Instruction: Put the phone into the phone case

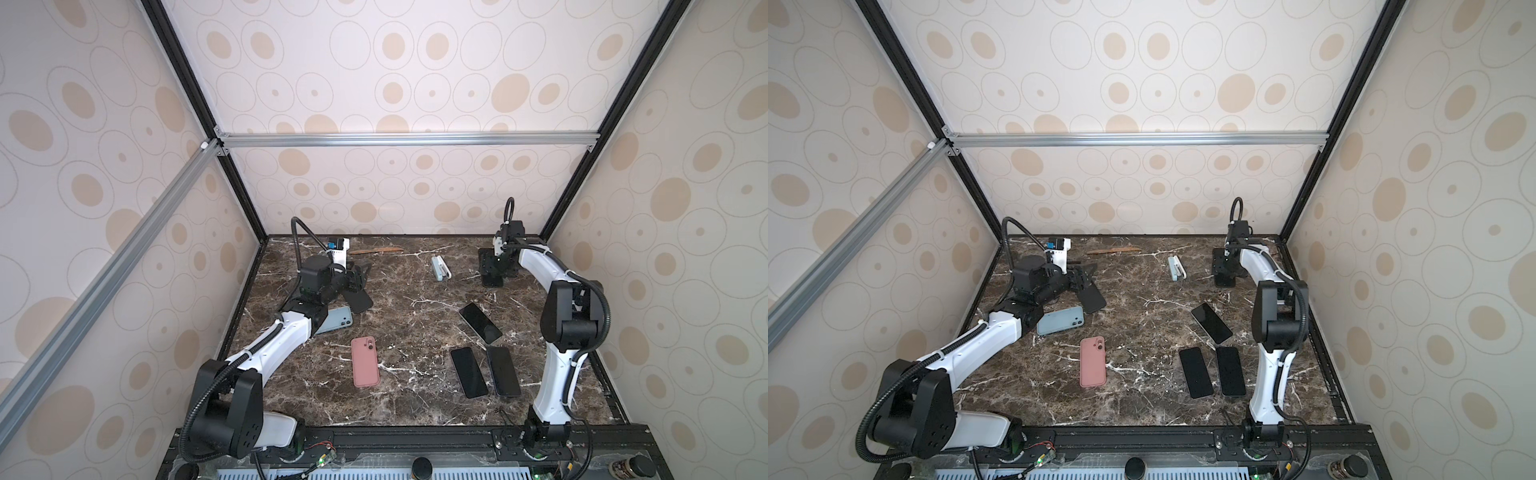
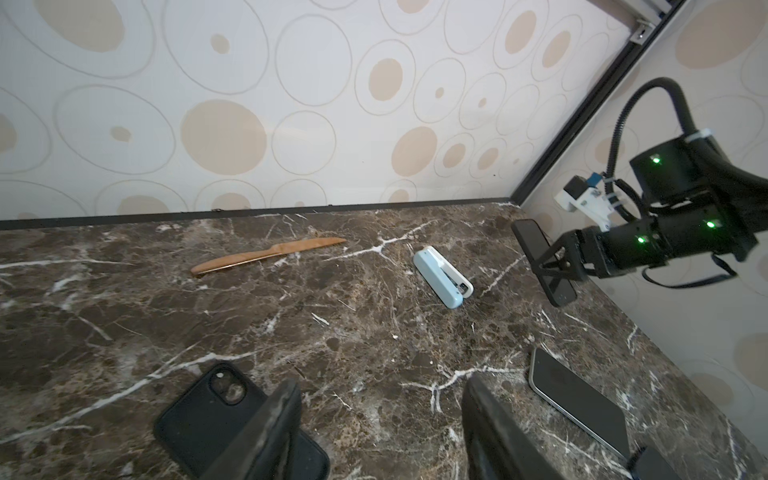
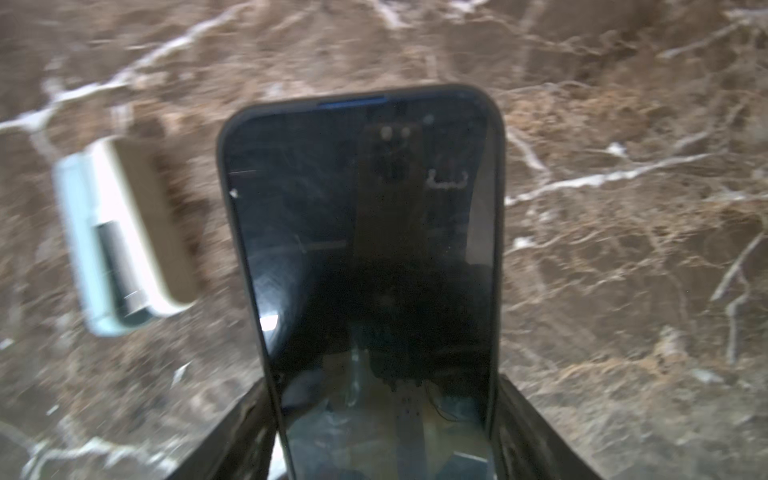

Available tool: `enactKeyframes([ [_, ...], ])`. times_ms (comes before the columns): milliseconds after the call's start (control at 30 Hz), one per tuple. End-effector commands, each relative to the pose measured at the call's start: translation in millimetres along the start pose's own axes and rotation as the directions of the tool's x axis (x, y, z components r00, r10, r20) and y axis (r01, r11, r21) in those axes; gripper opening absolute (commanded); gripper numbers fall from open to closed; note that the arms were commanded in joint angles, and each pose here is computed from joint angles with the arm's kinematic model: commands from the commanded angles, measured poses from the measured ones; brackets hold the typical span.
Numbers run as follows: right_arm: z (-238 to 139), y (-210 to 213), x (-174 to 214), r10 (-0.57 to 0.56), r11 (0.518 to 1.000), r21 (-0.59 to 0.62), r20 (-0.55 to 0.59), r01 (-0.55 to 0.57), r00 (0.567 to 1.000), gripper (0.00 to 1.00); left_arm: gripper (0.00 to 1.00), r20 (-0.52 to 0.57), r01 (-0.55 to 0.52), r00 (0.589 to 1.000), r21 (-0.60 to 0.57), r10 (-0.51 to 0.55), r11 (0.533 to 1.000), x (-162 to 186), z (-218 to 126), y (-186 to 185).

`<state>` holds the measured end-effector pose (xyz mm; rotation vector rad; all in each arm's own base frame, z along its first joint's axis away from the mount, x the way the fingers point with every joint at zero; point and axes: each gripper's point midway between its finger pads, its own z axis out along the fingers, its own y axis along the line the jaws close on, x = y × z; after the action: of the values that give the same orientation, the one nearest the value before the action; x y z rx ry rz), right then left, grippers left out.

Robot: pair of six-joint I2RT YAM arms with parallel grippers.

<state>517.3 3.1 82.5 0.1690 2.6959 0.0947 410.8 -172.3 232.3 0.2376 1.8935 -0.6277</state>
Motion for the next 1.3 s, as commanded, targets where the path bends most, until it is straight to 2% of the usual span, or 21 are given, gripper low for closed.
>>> enactKeyframes([
  [0,11.2,-15.2,7.2,0.010,0.999,0.037,-0.086,-0.007,0.996,0.50,0.61,0.004,-0.008,1.000,0.044,0.008,0.999,-9.5,4.2,-13.0],
  [300,32.2,-39.7,4.6,0.036,0.996,0.086,-0.169,-0.022,0.985,0.58,0.61,0.007,-0.015,1.000,0.026,0.014,1.000,-10.9,3.9,-11.7],
  [367,34.0,-40.0,4.6,0.038,0.996,0.086,-0.176,-0.023,0.984,0.65,0.61,0.013,-0.017,1.000,0.015,0.016,1.000,-12.7,3.6,-10.6],
  [467,34.3,-38.6,4.5,0.043,0.996,0.079,-0.179,-0.030,0.983,0.86,0.62,-0.011,-0.014,1.000,-0.014,0.014,1.000,-6.9,2.5,-4.9],
  [600,29.0,-36.2,3.1,0.051,0.997,0.065,-0.178,-0.040,0.983,0.95,0.62,-0.004,-0.017,1.000,-0.021,0.017,1.000,-9.7,0.9,-4.6],
  [767,7.3,-27.8,-2.3,0.052,0.998,0.031,-0.158,-0.047,0.986,0.97,0.62,0.003,-0.019,1.000,-0.019,0.019,1.000,-12.1,-1.4,-6.2],
  [1000,-54.8,-5.3,0.0,0.026,1.000,-0.007,-0.049,-0.027,0.998,0.96,0.61,0.008,-0.048,0.999,0.018,0.048,0.999,-13.7,-2.5,-18.1],
  [1100,-81.2,6.9,14.7,0.008,0.999,-0.039,-0.010,-0.008,1.000,0.94,0.61,-0.003,-0.094,0.996,0.057,0.094,0.994,-7.6,-0.9,-34.8],
  [1267,-98.7,30.3,62.9,-0.041,0.993,-0.108,-0.005,0.040,0.999,0.94,0.62,-0.025,-0.185,0.981,0.157,0.192,0.970,9.6,3.4,-70.9],
])
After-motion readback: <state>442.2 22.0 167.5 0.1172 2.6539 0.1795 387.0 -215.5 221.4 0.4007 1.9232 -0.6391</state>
